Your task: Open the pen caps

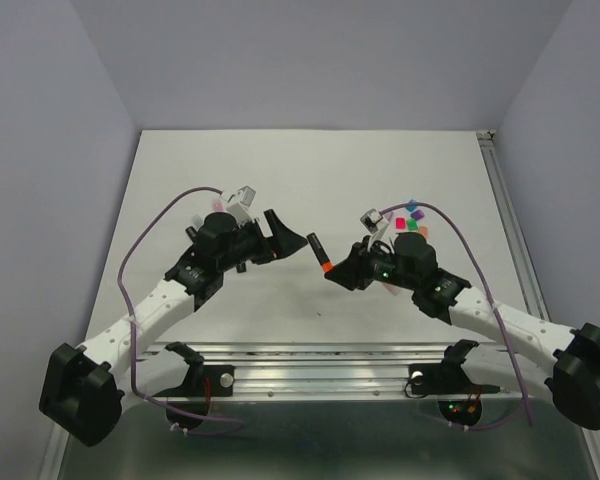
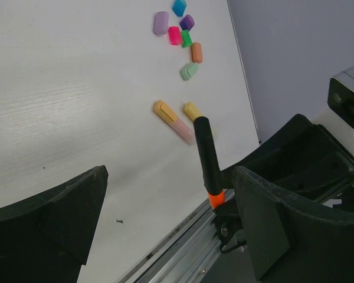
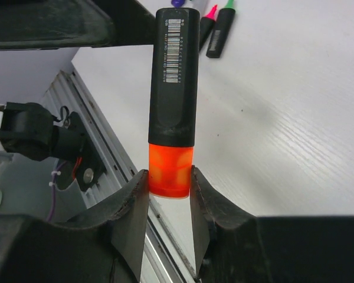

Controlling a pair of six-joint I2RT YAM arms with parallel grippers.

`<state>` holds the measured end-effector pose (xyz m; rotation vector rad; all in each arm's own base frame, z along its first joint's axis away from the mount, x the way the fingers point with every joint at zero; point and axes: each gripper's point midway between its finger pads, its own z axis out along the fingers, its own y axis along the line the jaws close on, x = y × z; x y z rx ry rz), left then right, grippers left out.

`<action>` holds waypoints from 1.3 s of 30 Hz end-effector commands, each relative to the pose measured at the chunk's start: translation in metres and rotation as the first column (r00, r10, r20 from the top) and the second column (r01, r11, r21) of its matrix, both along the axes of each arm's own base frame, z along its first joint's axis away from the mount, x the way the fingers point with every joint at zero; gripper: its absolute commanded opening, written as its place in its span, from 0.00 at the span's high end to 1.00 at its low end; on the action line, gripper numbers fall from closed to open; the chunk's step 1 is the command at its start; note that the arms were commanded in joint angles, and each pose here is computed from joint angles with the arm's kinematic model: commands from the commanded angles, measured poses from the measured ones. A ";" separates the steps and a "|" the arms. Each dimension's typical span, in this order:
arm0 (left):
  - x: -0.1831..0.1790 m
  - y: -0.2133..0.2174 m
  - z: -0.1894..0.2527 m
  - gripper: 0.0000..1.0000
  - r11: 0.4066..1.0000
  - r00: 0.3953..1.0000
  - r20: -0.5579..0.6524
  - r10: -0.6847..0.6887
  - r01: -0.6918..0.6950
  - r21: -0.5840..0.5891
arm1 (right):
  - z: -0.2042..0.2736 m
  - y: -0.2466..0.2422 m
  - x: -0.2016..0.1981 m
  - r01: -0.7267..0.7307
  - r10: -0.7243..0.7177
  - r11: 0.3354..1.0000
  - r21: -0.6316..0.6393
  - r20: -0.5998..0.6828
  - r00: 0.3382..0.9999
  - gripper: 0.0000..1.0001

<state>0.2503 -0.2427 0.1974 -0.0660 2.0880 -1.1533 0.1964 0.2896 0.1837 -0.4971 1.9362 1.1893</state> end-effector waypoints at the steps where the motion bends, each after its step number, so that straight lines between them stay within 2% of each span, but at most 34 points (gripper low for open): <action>1: 0.004 -0.011 0.033 0.01 0.997 0.997 0.079 -0.006 0.012 -0.070 | 0.038 0.010 0.024 0.067 -0.072 0.995 0.077 0.070 0.995 0.86; 13: 0.009 -0.030 0.033 0.01 0.995 0.998 0.067 -0.006 0.012 -0.096 | 0.059 0.036 0.016 -0.065 0.048 0.984 0.165 0.104 0.993 0.87; 19: 0.006 -0.043 0.038 0.16 0.990 0.997 0.072 -0.017 0.027 -0.136 | 0.048 0.043 0.022 -0.043 0.031 0.988 0.148 0.081 0.996 0.87; 22: 0.006 -0.046 0.033 0.32 0.991 0.998 0.058 -0.011 0.018 -0.134 | 0.047 0.046 0.023 -0.037 0.025 0.987 0.159 0.079 0.997 0.87; 23: 0.006 -0.046 0.029 0.43 0.991 0.999 0.048 -0.009 0.015 -0.130 | 0.049 0.049 0.023 -0.043 0.028 0.984 0.173 0.087 0.996 0.87; 26: 0.007 -0.047 0.027 0.56 0.992 0.999 0.044 -0.006 0.011 -0.127 | 0.054 0.056 0.019 -0.068 0.051 0.978 0.198 0.091 0.995 0.87; 27: 0.008 -0.048 0.026 0.65 0.992 0.999 0.041 -0.008 0.013 -0.122 | 0.054 0.058 0.019 -0.072 0.055 0.977 0.199 0.090 0.994 0.87; 28: 0.008 -0.048 0.025 0.70 0.993 0.999 0.044 -0.011 0.016 -0.118 | 0.054 0.059 0.019 -0.073 0.055 0.977 0.201 0.092 0.994 0.87; 30: 0.008 -0.049 0.024 1.00 0.993 0.999 0.042 -0.015 0.019 -0.113 | 0.054 0.060 0.021 -0.068 0.051 0.978 0.199 0.090 0.995 0.87; 32: 0.007 -0.048 0.024 1.00 0.994 0.999 0.045 -0.013 0.018 -0.107 | 0.055 0.060 0.023 -0.055 0.039 0.978 0.199 0.087 0.995 0.85; 33: 0.007 -0.047 0.023 1.00 0.994 0.999 0.046 -0.007 0.012 -0.107 | 0.056 0.060 0.022 -0.056 0.038 0.978 0.202 0.090 0.995 0.81; 34: 0.006 -0.045 0.024 1.00 0.994 0.999 0.051 -0.004 0.010 -0.109 | 0.056 0.060 0.022 -0.052 0.035 0.978 0.201 0.087 0.996 0.65; 38: -0.005 -0.042 0.037 1.00 0.989 0.993 0.114 -0.026 0.043 -0.143 | 0.054 0.062 0.017 -0.086 0.075 0.982 0.170 0.073 0.995 0.25; 39: -0.007 -0.042 0.041 1.00 0.986 0.991 0.129 -0.036 0.056 -0.154 | 0.054 0.063 0.015 -0.105 0.094 0.981 0.165 0.071 0.993 0.20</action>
